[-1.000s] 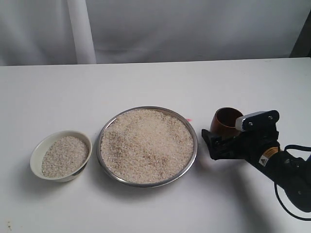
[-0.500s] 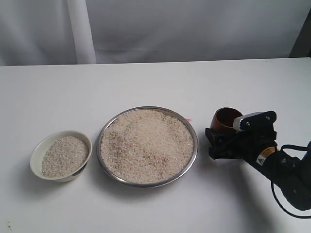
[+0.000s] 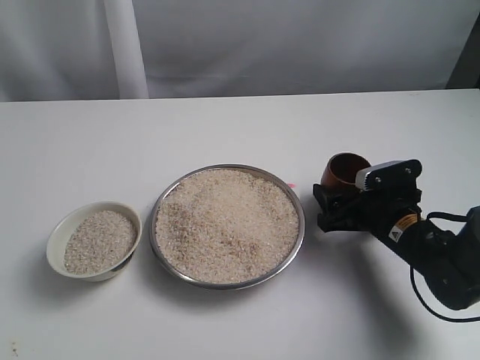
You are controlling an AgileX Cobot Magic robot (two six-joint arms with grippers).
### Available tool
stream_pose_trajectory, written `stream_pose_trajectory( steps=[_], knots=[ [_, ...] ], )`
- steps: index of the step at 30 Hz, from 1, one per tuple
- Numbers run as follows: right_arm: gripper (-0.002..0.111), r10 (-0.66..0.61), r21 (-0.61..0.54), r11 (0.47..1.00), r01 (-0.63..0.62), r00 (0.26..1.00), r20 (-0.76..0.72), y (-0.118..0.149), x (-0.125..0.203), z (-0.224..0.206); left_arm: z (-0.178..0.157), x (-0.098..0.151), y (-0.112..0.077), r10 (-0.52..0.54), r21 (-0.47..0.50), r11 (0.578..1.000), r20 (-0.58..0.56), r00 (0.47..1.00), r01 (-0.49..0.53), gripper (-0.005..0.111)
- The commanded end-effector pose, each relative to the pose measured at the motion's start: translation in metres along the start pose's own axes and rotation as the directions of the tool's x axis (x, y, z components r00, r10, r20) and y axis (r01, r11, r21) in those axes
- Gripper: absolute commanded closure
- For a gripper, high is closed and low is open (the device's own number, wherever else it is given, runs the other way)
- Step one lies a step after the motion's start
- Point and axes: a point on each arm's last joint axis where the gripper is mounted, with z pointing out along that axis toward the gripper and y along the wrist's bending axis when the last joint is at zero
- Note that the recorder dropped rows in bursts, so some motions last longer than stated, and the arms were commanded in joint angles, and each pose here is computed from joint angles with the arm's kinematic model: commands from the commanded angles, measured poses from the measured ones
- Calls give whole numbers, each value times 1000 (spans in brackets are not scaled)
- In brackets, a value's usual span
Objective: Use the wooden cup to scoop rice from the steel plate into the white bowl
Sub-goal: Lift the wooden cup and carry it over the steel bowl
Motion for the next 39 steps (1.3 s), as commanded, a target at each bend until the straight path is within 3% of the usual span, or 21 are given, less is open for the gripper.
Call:
stream_pose_trajectory(
  steps=[1,10,18,23,28,31,34,39],
  knots=[
    [43,-5,4,1000,5,1000,6,-2,3,1,-1,-3,-1,-7,8,1000,12,1000,7,107],
    [52,-17,-1,1000,17,1000,24,-1,-10,-1,-1,-3,-1,-7,8,1000,12,1000,7,107],
    [61,-69,-5,998,69,997,-43,1,-62,-18,-1,-3,-1,-7,8,1000,12,1000,7,107],
    [76,-70,-13,998,69,995,-74,4,-90,-34,-1,-3,-1,-7,8,1000,12,1000,7,107],
    [87,-159,-15,987,159,974,-160,15,-121,-55,-1,-3,-1,-7,8,1000,12,1000,7,107],
    [89,-260,-38,965,260,929,-265,27,-146,-61,-1,-3,-1,-7,8,1000,12,1000,7,107],
    [89,-393,-66,914,401,831,-393,40,-172,-67,-1,-3,-1,-7,8,1000,12,1000,7,107],
    [92,-656,-192,734,652,606,-450,70,-211,-70,-1,-3,-1,-7,8,1000,12,1000,7,107]
  ],
)
